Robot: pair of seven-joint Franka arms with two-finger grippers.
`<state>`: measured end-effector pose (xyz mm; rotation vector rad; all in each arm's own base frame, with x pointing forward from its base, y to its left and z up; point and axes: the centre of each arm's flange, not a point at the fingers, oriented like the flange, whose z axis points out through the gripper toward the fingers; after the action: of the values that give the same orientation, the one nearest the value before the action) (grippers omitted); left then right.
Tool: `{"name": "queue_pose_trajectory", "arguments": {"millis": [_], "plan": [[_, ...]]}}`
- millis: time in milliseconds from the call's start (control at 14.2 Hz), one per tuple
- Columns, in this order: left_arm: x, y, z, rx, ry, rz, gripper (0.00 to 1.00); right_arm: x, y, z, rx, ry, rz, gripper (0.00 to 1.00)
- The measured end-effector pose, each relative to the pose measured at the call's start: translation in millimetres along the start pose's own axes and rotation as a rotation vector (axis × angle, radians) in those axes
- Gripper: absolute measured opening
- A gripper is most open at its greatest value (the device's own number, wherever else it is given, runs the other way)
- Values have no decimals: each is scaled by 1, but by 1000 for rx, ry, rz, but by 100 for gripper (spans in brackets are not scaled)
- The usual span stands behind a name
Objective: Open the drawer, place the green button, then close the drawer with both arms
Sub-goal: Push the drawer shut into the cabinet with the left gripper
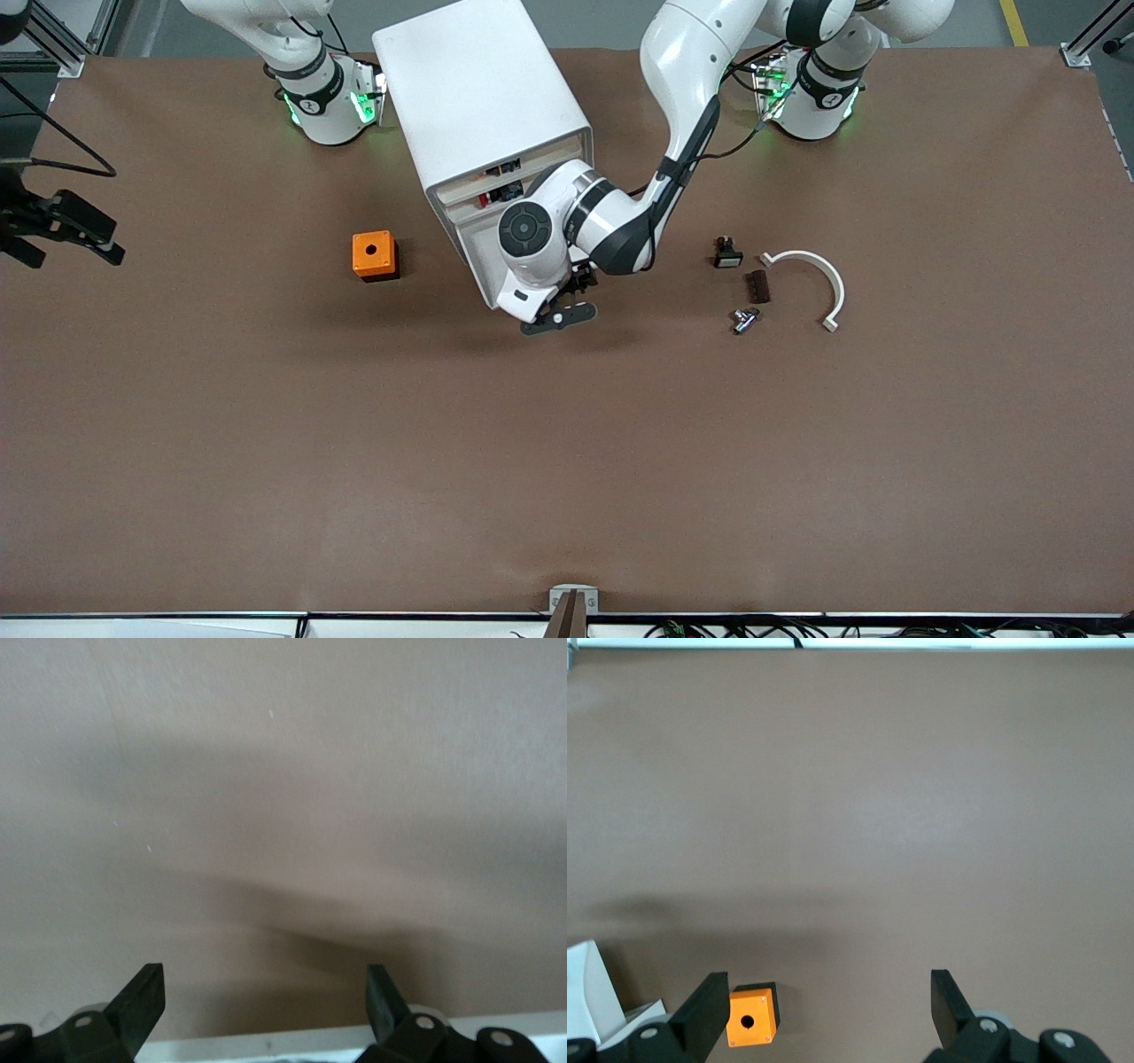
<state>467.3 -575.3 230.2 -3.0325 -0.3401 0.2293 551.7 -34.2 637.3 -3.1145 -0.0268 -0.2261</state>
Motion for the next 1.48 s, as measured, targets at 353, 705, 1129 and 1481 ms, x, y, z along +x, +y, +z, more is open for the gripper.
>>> {"name": "queue_pose_trajectory", "arguments": {"millis": [353, 705, 1129, 1481], "plan": [[-18, 8, 8, -63, -132, -42, 100, 4, 3, -6, -13, 13, 2, 100], [-26, 6, 24, -120, -287, -122, 100, 5, 13, 0, -17, 0, 18, 100], [-47, 11, 37, -151, -411, -158, 100, 8, 13, 10, -17, -16, 18, 100], [-70, 16, 43, -135, -498, -147, 100, 9, 15, 8, -28, -13, 17, 100]]}}
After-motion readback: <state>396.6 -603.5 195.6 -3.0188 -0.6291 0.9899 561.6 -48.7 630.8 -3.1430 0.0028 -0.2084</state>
